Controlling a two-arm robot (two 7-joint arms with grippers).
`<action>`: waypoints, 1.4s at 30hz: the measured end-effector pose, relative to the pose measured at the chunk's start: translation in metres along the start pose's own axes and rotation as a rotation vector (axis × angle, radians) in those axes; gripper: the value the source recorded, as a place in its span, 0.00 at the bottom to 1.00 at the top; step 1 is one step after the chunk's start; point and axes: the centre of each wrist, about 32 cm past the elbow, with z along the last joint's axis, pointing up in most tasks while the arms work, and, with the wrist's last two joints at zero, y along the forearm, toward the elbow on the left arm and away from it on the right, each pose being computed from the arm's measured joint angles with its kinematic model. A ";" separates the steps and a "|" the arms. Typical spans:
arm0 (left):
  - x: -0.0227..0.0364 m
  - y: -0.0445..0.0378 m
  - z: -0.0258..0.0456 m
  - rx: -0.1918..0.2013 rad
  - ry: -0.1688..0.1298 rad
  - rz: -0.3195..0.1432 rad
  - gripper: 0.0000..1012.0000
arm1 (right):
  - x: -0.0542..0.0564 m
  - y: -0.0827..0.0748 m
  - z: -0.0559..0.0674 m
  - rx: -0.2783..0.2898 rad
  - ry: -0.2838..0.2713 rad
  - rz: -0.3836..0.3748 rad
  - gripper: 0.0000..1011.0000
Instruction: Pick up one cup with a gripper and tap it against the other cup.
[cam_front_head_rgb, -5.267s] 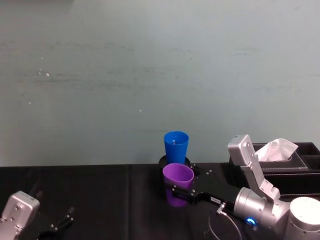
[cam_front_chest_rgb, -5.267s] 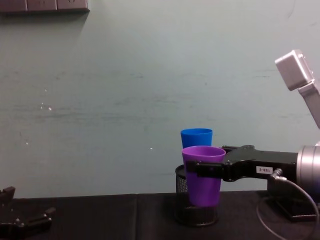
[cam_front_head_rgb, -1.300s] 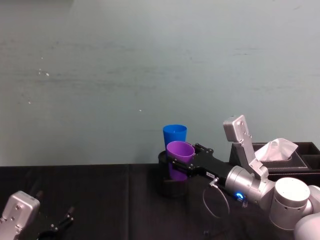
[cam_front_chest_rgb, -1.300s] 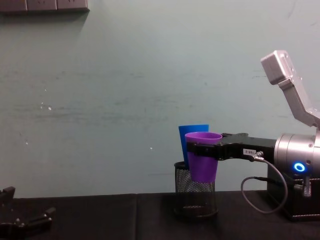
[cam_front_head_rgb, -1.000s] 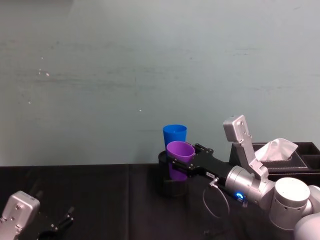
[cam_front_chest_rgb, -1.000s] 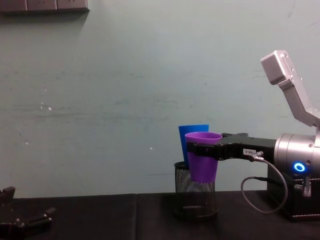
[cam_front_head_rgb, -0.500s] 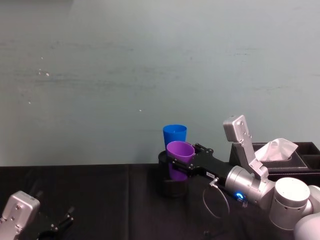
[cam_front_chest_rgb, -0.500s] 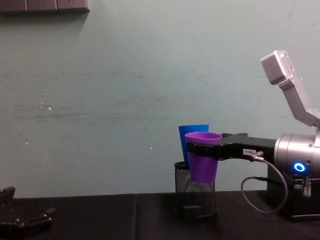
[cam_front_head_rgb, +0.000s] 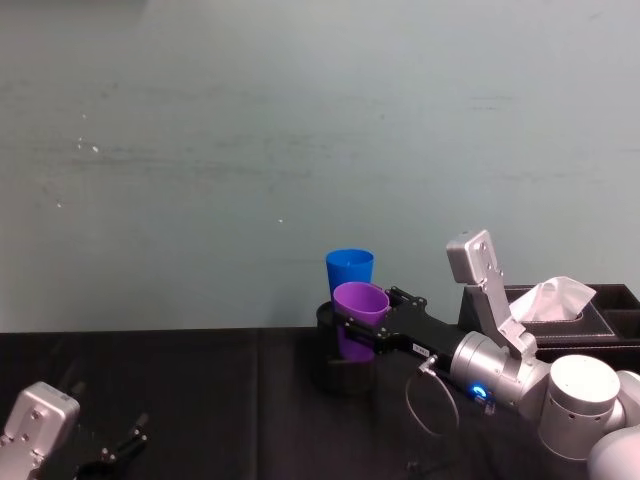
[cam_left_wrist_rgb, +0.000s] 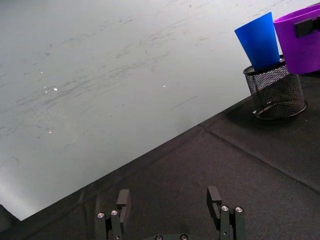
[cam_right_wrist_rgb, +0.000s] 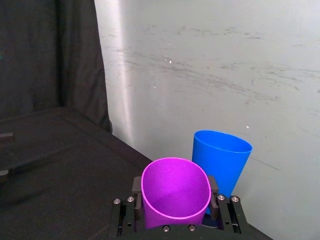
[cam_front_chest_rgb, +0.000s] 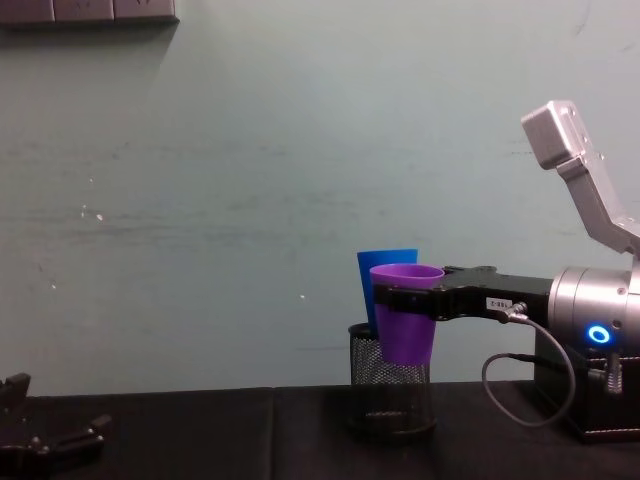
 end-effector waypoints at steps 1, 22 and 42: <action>0.0000 0.0000 0.0000 0.000 0.000 0.000 0.99 | 0.000 0.000 0.000 0.000 0.000 0.000 0.73; 0.0000 0.0000 0.0000 0.000 0.000 0.000 0.99 | 0.000 0.000 0.000 0.000 0.000 0.000 0.73; 0.0000 0.0000 0.0000 0.000 0.000 0.000 0.99 | 0.000 0.000 0.000 0.000 0.000 0.000 0.73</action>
